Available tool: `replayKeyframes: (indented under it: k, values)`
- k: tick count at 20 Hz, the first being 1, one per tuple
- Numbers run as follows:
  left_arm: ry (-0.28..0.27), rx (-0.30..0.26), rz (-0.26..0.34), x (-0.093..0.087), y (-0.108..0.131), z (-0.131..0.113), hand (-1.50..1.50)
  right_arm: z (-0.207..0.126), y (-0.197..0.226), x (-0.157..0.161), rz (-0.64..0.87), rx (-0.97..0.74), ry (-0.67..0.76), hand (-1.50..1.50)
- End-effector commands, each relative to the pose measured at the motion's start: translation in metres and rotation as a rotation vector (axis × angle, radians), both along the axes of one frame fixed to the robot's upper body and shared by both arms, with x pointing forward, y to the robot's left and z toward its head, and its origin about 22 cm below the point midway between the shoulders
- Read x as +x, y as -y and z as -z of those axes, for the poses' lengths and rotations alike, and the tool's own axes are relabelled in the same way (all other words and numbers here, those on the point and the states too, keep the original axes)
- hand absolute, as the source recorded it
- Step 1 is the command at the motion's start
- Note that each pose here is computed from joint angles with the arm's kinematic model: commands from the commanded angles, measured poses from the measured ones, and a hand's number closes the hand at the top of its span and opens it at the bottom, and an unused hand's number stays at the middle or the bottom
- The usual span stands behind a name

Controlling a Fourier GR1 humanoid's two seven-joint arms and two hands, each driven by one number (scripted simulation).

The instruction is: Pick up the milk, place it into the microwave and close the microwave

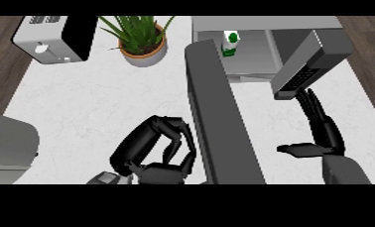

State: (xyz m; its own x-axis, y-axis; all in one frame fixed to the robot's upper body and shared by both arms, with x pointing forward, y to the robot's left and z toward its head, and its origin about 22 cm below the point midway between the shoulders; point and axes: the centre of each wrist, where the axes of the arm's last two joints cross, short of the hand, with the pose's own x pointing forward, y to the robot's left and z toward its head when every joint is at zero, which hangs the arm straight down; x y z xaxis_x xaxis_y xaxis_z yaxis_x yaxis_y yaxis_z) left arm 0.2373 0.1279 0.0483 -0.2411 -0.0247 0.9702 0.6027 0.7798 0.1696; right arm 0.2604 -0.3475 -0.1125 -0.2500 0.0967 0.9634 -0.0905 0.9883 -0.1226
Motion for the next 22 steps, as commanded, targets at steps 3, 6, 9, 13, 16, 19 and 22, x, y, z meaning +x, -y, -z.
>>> replayKeyframes:
  k: [3, 6, 9, 13, 16, 19, 22]
  values:
    - [-0.018, 0.136, 0.080, 0.008, 0.043, 0.039, 1.50, -0.006, 0.033, -0.044, -0.063, 0.023, 0.067, -1.50]
    - [-0.057, 0.155, 0.065, 0.021, 0.044, 0.072, 1.50, -0.018, 0.017, -0.032, -0.106, -0.002, 0.097, -1.50]
    - [-0.002, 0.182, 0.041, 0.020, 0.053, 0.092, 1.50, -0.048, 0.044, -0.027, -0.143, -0.006, 0.130, -1.50]
    - [0.068, 0.157, -0.041, 0.021, 0.066, 0.101, 1.50, -0.055, 0.025, -0.028, -0.197, 0.070, 0.169, -1.50]
    - [0.063, 0.101, -0.054, 0.015, 0.074, 0.109, 1.50, -0.061, 0.035, -0.037, -0.230, 0.097, 0.182, -1.50]
    - [0.070, 0.109, -0.070, 0.017, 0.083, 0.108, 1.50, -0.087, 0.026, -0.016, -0.269, 0.094, 0.197, -1.50]
    - [0.019, 0.114, -0.095, 0.020, 0.082, 0.115, 1.50, -0.096, 0.018, -0.026, -0.299, 0.105, 0.205, -1.50]
